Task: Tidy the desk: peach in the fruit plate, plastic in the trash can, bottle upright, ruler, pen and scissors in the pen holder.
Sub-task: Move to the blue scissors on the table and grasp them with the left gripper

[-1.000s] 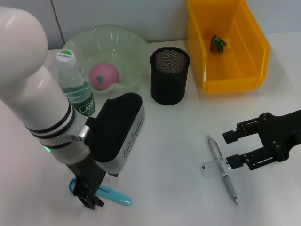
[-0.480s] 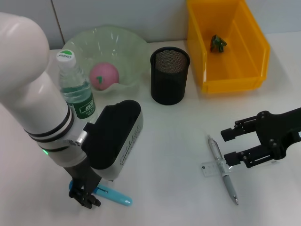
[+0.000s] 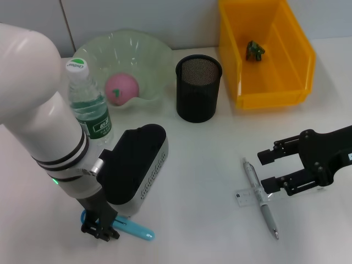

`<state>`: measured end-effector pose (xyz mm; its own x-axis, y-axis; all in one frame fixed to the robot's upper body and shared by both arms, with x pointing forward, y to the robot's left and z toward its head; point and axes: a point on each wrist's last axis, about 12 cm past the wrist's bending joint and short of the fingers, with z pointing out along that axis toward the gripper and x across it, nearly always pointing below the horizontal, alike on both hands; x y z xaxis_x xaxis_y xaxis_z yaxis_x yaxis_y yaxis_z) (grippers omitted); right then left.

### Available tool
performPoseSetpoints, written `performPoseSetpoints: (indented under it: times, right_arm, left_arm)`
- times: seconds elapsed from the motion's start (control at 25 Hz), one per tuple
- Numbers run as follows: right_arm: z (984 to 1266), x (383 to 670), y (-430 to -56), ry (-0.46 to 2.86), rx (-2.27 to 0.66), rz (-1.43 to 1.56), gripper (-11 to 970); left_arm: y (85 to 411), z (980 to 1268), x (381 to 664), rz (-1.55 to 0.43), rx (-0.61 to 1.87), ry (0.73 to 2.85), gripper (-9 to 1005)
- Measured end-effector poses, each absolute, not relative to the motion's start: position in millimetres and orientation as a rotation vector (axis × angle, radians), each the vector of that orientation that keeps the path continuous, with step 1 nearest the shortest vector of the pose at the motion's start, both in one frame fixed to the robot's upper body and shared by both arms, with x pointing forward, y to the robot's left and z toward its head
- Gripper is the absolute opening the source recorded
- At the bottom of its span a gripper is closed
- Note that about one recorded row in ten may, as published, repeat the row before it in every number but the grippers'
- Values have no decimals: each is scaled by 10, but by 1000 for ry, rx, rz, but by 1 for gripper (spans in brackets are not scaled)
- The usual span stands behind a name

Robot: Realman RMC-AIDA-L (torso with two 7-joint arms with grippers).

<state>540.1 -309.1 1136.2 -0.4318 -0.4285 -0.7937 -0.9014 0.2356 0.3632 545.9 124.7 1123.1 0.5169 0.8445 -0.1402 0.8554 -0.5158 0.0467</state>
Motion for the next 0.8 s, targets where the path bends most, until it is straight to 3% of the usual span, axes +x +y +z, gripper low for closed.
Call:
performPoseSetpoints:
  times: [0.8]
  right_arm:
    - [11360, 5415, -3084, 1968, -1208, 1119, 737]
  left_arm:
    - [1253, 11251, 5474, -119, 2657, 1485, 385]
